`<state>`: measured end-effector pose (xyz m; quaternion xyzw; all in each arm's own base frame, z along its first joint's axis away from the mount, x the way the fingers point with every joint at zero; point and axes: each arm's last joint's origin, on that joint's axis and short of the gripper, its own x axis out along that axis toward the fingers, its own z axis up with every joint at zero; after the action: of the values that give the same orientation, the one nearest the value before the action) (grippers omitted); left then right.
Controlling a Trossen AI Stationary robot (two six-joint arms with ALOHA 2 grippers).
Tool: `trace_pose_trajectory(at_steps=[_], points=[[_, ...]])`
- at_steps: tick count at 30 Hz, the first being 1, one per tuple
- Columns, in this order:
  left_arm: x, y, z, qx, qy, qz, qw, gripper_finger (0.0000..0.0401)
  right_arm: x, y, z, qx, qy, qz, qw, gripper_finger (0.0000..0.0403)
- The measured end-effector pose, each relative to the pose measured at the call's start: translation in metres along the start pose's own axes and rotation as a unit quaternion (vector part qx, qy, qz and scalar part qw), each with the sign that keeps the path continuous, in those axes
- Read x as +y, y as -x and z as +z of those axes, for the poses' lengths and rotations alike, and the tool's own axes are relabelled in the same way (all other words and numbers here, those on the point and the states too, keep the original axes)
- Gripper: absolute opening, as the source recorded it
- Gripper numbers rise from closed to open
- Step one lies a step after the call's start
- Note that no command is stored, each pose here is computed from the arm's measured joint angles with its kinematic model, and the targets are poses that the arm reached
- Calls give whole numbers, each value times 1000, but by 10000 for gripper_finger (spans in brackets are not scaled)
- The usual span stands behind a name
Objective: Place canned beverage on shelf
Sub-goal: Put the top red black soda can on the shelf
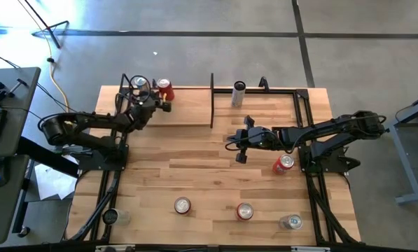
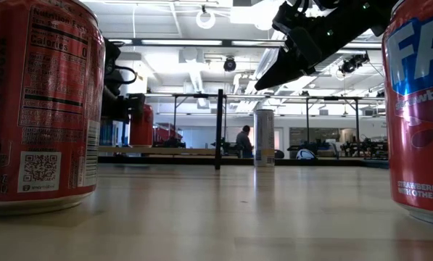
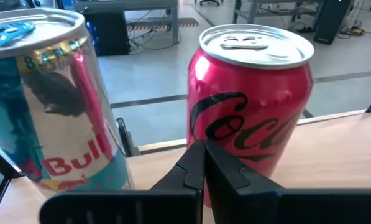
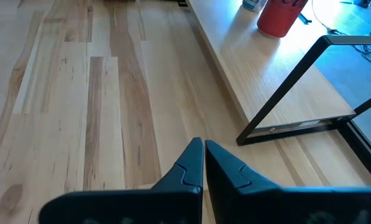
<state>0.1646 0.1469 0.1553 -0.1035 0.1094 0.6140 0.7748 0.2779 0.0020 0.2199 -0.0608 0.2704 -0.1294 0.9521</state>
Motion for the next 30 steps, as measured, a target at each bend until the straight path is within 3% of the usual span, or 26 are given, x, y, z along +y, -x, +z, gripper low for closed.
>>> trace_pose_trajectory(at_steps=[12,25,27,30], points=[[4,1,9,-14,-20,-22,999,0,0,0,0,0,0,0,1000,0],[1,56,32,-44,-53,-86,994,0,0,0,-1,3,1,0,1000,0],[0,63,31,-33,-62,-127,989,0,0,0,0,2,1,1,1000,0],[-9,69,26,-4,-56,-230,971,0,0,0,2,-8,-1,0,1000,0]])
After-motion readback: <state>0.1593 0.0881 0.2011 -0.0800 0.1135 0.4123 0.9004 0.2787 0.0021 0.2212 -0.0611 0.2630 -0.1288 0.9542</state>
